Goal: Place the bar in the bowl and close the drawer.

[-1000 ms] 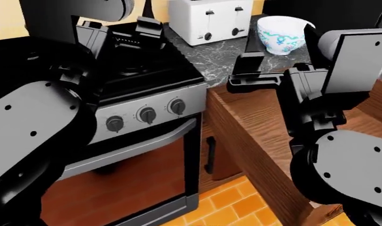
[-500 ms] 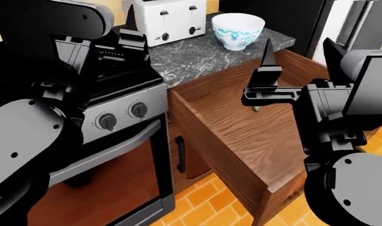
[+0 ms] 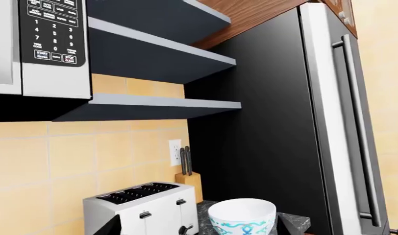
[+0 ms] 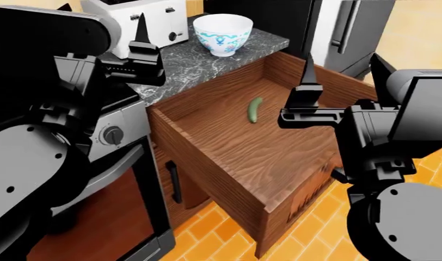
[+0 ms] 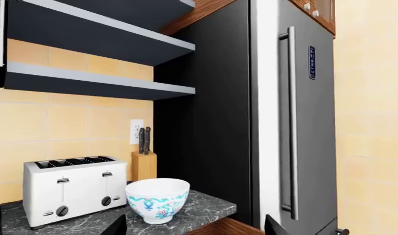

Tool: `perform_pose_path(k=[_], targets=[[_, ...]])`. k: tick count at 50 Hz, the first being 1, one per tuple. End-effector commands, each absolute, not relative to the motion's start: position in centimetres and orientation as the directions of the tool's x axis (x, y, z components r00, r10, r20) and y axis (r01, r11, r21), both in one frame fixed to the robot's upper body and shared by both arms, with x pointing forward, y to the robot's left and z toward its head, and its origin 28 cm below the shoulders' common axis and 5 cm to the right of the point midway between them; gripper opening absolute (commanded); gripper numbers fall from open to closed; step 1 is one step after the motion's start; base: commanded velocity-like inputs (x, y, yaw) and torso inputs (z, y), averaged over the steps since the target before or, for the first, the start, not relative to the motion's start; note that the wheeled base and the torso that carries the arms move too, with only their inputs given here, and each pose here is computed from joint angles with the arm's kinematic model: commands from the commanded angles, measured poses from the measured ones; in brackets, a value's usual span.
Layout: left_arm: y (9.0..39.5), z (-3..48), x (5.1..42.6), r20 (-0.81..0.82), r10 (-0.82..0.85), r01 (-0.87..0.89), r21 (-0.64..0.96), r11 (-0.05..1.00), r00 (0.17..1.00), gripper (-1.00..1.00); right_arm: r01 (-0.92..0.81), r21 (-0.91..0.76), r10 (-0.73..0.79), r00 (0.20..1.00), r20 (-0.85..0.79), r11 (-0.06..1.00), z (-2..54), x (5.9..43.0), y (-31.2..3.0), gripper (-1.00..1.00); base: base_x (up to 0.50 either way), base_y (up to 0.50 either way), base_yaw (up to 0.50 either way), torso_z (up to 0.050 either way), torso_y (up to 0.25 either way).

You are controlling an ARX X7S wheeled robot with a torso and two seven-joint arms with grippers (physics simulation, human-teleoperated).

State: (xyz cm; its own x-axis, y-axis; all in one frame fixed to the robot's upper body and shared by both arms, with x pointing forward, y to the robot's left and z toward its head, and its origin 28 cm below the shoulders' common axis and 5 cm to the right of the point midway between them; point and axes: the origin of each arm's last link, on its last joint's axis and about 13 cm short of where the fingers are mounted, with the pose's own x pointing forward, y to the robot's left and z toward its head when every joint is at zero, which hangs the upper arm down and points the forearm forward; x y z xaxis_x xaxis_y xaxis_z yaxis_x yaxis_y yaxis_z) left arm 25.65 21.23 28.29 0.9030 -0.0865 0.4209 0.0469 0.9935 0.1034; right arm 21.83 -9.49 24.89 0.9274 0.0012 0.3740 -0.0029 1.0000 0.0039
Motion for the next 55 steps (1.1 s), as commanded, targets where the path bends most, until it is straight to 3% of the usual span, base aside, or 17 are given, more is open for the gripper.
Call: perform_pose_path(k=[1, 35, 55], targets=[[21.4, 28.2, 25.5, 0.42, -0.078, 0.041, 0.097, 0.994, 0.904, 1.0, -0.004, 0.008, 0.001, 0.929, 0.37, 1.0, 24.6, 21.9, -9.4, 1.0, 0.0, 0.0, -0.5, 0.0, 0.0], [21.6, 28.9, 24.6, 0.432, -0.076, 0.036, 0.1, 0.994, 0.899, 1.0, -0.009, 0.021, 0.001, 0.93, 0.367, 1.0, 24.6, 21.5, -9.3, 1.0, 0.0, 0.0, -0.5, 0.0, 0.0], [21.7, 28.7, 24.3, 0.433, -0.064, 0.025, 0.095, 0.995, 0.899, 1.0, 0.002, 0.033, -0.015, 0.921, 0.39, 0.999, 24.6, 21.6, -9.4, 1.0, 0.11, -0.01, 0.0, 0.0, 0.0]])
